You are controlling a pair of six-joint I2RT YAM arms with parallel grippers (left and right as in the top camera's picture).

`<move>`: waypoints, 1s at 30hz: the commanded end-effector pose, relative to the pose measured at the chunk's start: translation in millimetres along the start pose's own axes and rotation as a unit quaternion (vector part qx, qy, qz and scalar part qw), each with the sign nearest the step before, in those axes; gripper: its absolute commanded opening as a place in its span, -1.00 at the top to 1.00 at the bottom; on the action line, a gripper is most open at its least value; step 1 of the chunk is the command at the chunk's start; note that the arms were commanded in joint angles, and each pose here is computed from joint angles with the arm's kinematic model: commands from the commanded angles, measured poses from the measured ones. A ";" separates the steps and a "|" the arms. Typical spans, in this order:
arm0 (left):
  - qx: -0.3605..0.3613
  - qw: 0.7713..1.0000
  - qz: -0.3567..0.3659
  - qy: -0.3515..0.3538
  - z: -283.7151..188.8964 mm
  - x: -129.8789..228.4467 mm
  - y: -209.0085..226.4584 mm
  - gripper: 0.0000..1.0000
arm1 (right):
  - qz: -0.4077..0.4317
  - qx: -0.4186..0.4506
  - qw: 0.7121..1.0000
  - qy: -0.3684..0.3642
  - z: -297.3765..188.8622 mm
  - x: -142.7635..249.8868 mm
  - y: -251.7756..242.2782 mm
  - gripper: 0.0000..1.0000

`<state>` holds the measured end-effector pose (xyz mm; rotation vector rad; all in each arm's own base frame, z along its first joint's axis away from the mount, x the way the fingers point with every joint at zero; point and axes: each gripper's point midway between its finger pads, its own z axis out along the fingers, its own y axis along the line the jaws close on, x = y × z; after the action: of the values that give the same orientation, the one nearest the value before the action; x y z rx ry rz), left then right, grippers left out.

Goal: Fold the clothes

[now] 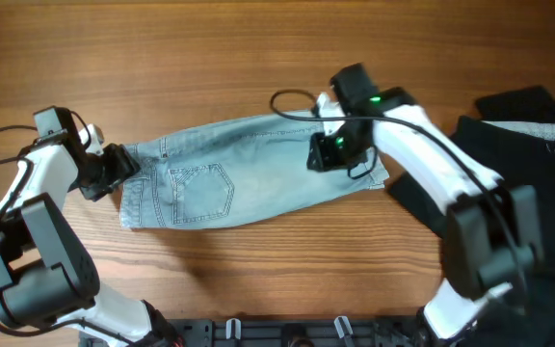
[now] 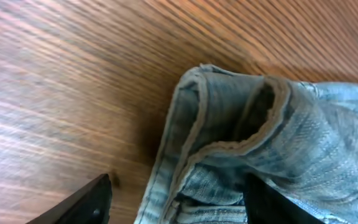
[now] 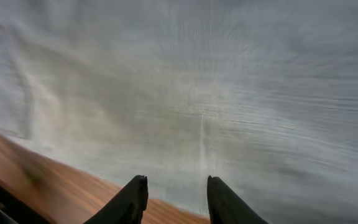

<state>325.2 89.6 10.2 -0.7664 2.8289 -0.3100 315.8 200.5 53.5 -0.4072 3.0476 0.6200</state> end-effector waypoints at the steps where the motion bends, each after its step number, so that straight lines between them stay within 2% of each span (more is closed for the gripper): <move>1: 0.033 0.999 0.030 0.029 13.6 11.8 -8.2 -0.42 | 0.009 -0.009 0.998 0.063 39.6 15.9 -8.5 0.29; 5: 0.055 0.996 0.043 0.057 19.8 23.7 -12.9 -0.37 | 0.020 -0.005 0.996 0.089 57.1 23.5 -16.3 0.28; 11: 0.056 0.991 0.024 0.116 28.1 49.3 -9.1 -0.03 | 0.019 -0.005 0.996 0.085 58.2 20.9 -16.4 0.28; 15: 0.054 0.990 0.021 0.126 36.4 52.5 -6.5 0.21 | 0.019 -0.006 0.996 0.082 58.4 19.6 -16.1 0.28; 18: 0.056 0.992 0.025 0.113 39.0 46.1 -7.0 0.55 | 0.019 -0.005 0.996 0.082 58.4 19.6 -16.2 0.28; 20: 0.059 0.992 0.027 0.105 39.8 42.1 -8.2 0.84 | 0.019 -0.005 0.996 0.082 58.4 19.6 -16.2 0.28; 21: 0.059 0.992 0.028 0.104 39.7 41.6 -8.4 0.92 | 0.019 -0.005 0.996 0.082 58.4 19.5 -16.2 0.28; 26: 0.058 0.990 0.012 0.126 17.0 37.6 -12.3 0.92 | 0.019 -0.005 0.997 0.081 54.9 20.1 -14.9 0.35; 30: 0.015 0.991 0.008 0.130 -37.8 12.7 -10.7 0.92 | 0.007 -0.008 0.999 0.049 29.0 12.6 -4.2 0.36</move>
<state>295.3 57.5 12.8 -0.7531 3.0664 -0.6101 300.3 201.1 3.4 -0.3998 3.2051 0.6236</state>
